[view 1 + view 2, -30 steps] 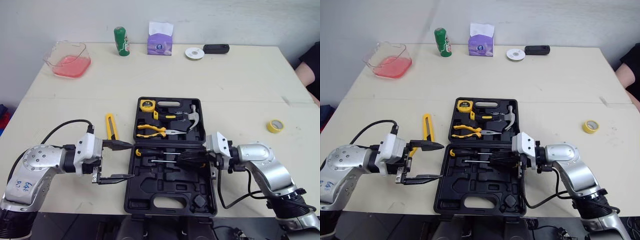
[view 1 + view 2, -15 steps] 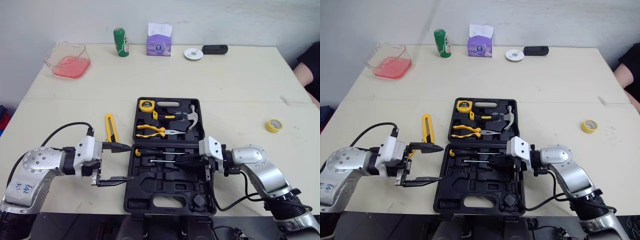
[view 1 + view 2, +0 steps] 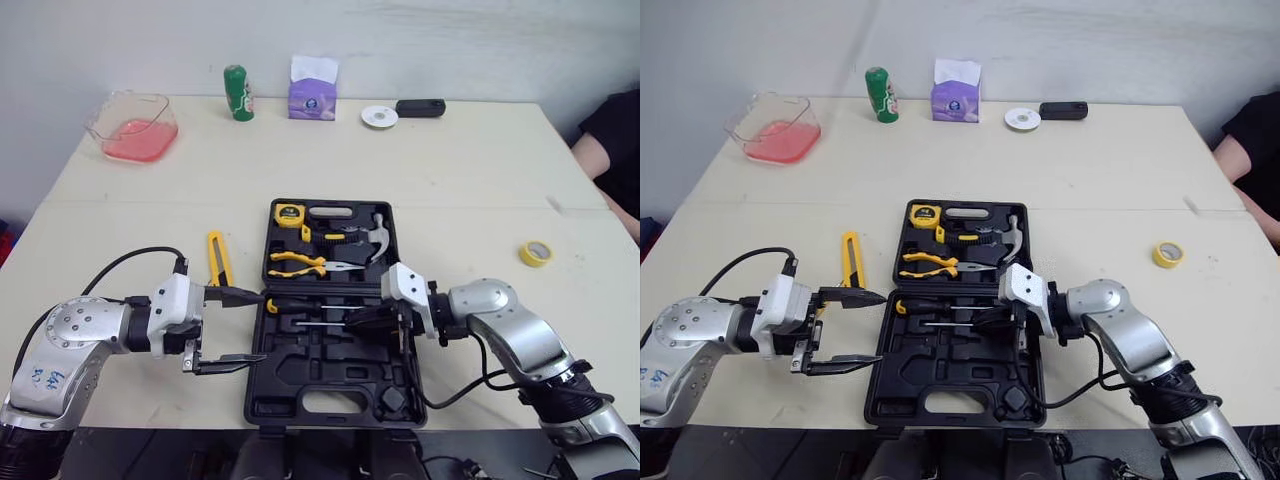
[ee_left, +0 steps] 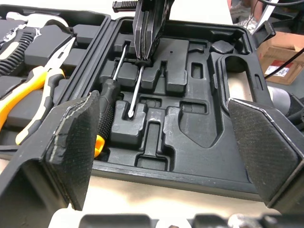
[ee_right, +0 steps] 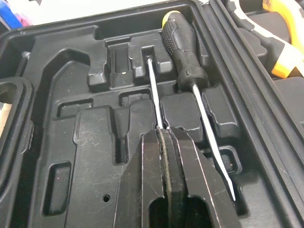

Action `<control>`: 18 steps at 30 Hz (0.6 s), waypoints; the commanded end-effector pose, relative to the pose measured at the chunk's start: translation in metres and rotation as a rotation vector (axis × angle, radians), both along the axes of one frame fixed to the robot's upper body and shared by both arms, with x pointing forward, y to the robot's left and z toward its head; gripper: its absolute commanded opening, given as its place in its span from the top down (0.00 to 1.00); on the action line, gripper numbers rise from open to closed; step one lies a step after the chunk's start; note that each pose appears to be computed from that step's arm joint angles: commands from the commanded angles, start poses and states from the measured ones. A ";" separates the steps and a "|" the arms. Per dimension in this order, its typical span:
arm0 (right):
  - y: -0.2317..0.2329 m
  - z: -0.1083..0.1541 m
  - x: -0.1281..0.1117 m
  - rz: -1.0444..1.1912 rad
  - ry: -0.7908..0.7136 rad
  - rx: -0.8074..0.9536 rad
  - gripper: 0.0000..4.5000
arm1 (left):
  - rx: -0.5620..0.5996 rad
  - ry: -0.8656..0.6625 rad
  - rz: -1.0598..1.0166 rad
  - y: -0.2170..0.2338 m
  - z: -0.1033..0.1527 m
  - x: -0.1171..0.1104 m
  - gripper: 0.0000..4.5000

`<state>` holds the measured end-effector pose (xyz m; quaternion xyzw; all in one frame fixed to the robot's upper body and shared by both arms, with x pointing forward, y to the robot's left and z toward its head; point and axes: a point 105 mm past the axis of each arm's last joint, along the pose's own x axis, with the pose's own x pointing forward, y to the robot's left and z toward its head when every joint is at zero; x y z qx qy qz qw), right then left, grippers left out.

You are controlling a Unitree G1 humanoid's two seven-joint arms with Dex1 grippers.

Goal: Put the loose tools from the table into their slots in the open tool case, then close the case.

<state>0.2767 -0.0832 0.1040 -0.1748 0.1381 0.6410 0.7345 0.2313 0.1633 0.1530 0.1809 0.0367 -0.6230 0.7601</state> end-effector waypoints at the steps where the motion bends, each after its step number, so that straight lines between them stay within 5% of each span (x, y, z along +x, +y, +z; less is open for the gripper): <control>1: -0.015 -0.044 -0.004 -0.072 0.118 -0.139 0.99 | 0.001 -0.036 -0.003 -0.001 0.005 -0.001 0.00; 6: -0.009 -0.025 -0.004 -0.019 0.047 -0.023 0.99 | 0.002 -0.036 0.005 0.002 0.004 0.001 0.00; 12: -0.012 0.036 -0.007 0.057 -0.186 0.279 0.99 | -0.102 -0.086 0.108 0.011 0.018 0.011 0.00; 18: -0.051 0.057 -0.014 0.004 -0.255 0.256 0.99 | -0.122 -0.140 0.271 0.045 0.029 0.018 0.00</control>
